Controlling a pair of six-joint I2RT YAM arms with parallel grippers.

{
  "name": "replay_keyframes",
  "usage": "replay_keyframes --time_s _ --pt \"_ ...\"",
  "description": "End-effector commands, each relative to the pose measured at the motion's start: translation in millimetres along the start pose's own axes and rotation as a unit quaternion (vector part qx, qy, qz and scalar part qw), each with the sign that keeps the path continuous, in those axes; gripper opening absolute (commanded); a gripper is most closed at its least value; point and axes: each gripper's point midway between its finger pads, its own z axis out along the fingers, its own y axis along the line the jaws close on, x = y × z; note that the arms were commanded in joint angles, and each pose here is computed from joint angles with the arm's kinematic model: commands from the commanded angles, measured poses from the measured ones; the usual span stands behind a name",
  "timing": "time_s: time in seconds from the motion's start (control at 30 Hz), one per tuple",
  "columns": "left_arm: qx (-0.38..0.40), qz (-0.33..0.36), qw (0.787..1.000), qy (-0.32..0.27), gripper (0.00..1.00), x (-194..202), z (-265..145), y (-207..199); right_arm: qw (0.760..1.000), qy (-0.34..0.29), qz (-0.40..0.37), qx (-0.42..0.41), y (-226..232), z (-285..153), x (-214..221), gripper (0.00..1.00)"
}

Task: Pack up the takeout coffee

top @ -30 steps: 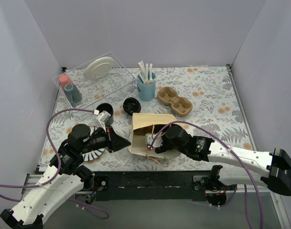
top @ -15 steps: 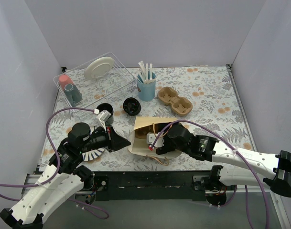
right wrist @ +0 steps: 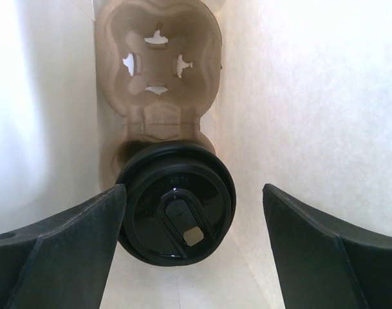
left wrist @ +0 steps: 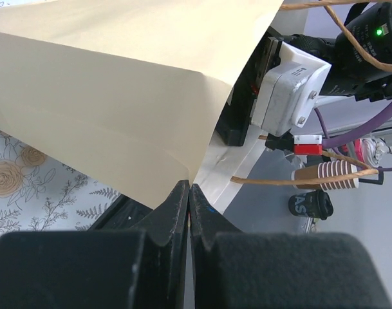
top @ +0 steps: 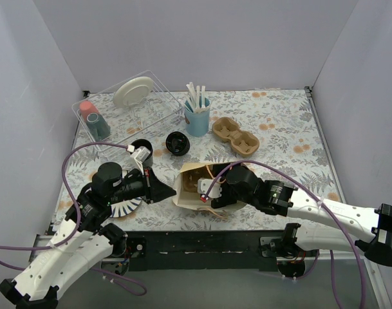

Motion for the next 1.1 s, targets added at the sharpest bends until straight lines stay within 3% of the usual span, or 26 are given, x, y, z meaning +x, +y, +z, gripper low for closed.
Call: replay_keyframes --time_s 0.0,0.1,0.33,0.43,0.83,1.07 --pt "0.007 0.005 1.000 -0.002 0.00 -7 -6 -12 0.999 -0.035 0.023 0.003 -14 -14 -22 0.93" --pt "0.008 0.001 1.000 -0.004 0.00 -10 -7 -15 0.999 -0.039 0.029 0.002 -17 -17 -25 0.89" --pt "0.010 -0.006 1.000 -0.004 0.00 -14 -7 -20 0.998 -0.046 0.037 0.002 -24 -23 -34 0.93" --pt "0.006 -0.012 1.000 -0.006 0.04 -15 -7 -19 0.998 -0.048 0.038 0.000 -26 -22 -38 0.91" --pt "-0.013 -0.001 0.999 -0.040 0.55 -36 -8 -22 0.996 -0.058 0.056 0.035 -55 -33 -56 0.87" --pt "-0.019 0.015 0.997 -0.071 0.69 -62 -5 -29 0.993 -0.065 0.080 0.059 -75 -40 -69 0.88"
